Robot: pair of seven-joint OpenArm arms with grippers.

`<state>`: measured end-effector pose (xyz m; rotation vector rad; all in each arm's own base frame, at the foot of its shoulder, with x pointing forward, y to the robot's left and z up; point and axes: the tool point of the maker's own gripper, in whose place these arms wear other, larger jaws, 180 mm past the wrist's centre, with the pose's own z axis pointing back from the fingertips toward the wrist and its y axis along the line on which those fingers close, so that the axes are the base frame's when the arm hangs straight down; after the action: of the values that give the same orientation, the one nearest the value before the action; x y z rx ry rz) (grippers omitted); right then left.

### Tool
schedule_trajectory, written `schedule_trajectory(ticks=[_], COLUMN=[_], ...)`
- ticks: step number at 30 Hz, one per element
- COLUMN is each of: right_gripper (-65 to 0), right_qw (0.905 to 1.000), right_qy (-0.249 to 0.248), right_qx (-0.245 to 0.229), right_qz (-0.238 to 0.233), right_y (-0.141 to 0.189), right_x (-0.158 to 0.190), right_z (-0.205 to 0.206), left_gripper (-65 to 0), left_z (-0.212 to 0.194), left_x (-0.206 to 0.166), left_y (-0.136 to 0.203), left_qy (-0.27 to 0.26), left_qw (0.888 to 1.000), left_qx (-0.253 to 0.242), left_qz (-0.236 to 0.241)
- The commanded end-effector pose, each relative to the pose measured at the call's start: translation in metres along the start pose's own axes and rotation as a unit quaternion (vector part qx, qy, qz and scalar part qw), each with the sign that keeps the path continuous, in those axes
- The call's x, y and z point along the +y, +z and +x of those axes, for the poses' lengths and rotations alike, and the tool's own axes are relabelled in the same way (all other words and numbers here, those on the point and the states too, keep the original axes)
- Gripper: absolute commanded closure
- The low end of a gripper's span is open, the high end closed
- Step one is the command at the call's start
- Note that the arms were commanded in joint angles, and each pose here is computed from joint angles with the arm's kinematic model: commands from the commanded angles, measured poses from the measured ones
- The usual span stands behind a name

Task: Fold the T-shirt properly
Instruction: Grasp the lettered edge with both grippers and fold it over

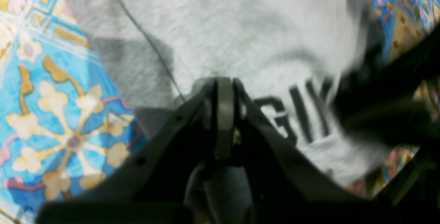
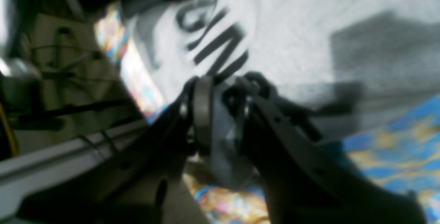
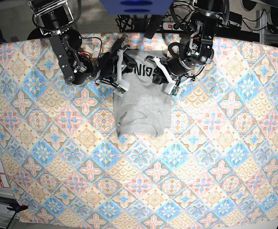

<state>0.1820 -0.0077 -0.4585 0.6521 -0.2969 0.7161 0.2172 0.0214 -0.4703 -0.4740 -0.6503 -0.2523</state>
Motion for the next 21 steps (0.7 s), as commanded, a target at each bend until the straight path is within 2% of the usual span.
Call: schedule_trajectory(ticks=[1, 6, 10, 15, 19, 21], right_gripper=[-10.5, -10.5, -10.5, -10.5, -10.5, -10.5], right_qw=[0.9997, 0.9990, 0.9980, 0.9926, 0.9876, 0.9864], right_qy=[0.004, -0.006, -0.012, 0.039, 0.076, 0.083], right_qx=[0.006, 0.017, -0.010, -0.072, -0.102, -0.109], right_qz=[-0.022, -0.042, -0.062, -0.090, -0.092, -0.091], right_y=[0.011, 0.023, 0.038, 0.068, 0.079, 0.081], right_x=[-0.018, -0.035, -0.046, -0.041, -0.025, -0.018], right_z=[0.000, -0.013, -0.002, 0.043, 0.066, 0.069], left_gripper=[0.0, 0.0, 0.0, 0.0, 0.0, 0.0], left_z=[-0.005, 0.001, 0.008, 0.019, 0.044, 0.054], left_x=[0.001, -0.001, -0.002, -0.009, -0.022, -0.016], left_y=[0.002, 0.011, 0.015, 0.028, 0.050, 0.065], left_qy=[-0.009, -0.020, -0.024, -0.032, -0.051, -0.051], left_qw=[1.000, 1.000, 1.000, 0.999, 0.996, 0.994], left_qx=[0.016, 0.006, -0.005, -0.026, -0.068, -0.089], left_qz=[0.006, 0.006, 0.007, 0.007, 0.007, 0.023])
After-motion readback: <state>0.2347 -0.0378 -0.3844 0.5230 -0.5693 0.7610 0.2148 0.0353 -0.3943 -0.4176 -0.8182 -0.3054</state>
